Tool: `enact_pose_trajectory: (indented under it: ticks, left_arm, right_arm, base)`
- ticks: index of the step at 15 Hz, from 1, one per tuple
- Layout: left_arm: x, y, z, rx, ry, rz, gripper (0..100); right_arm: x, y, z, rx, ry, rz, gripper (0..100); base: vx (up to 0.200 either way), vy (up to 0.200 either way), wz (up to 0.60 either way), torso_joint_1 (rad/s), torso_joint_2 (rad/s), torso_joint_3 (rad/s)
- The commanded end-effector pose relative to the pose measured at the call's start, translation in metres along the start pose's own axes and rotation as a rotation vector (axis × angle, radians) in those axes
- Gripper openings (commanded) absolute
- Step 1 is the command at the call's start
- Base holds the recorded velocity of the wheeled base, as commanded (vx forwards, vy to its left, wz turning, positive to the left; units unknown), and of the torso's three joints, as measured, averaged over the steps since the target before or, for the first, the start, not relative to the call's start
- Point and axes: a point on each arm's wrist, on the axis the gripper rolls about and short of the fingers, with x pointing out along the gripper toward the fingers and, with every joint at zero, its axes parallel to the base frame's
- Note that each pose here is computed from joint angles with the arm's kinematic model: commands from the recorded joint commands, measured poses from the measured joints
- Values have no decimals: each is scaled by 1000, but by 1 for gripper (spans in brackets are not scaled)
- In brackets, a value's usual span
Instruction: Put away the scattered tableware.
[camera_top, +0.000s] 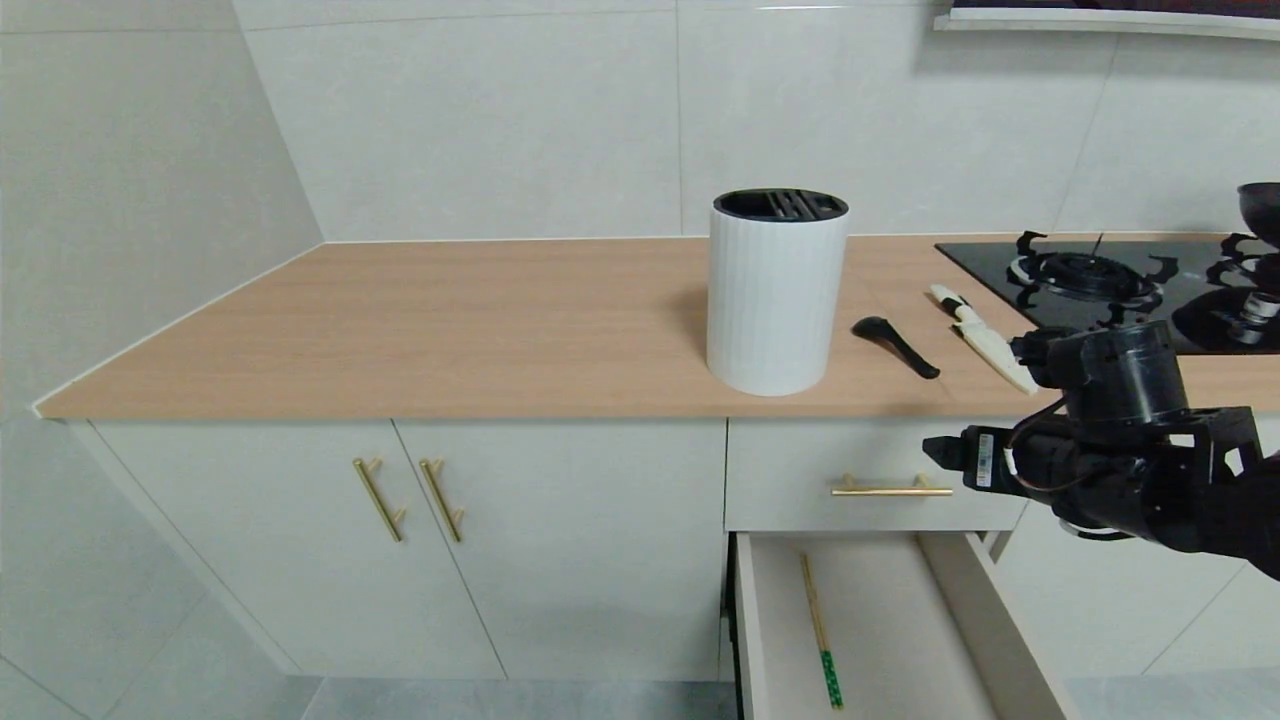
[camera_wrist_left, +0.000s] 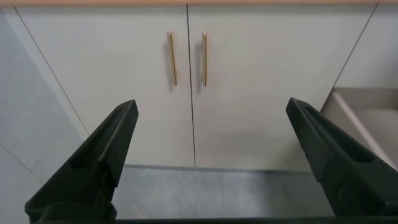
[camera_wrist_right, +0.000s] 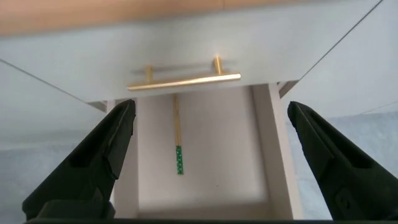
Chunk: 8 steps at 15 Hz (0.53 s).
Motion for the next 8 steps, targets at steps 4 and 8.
enact_pose_trajectory:
  ticks: [4, 8]
  left_arm:
    - [0, 0, 0, -1, 0, 1, 100]
    - [0, 0, 0, -1, 0, 1, 100]
  right_arm:
    - [2, 1, -1, -2, 5, 1, 100]
    - [27, -1, 14, -37, -88, -10, 100]
  base:
    - [0, 0, 0, 200, -461, -269]
    - [0, 0, 0, 42, -93, -57]
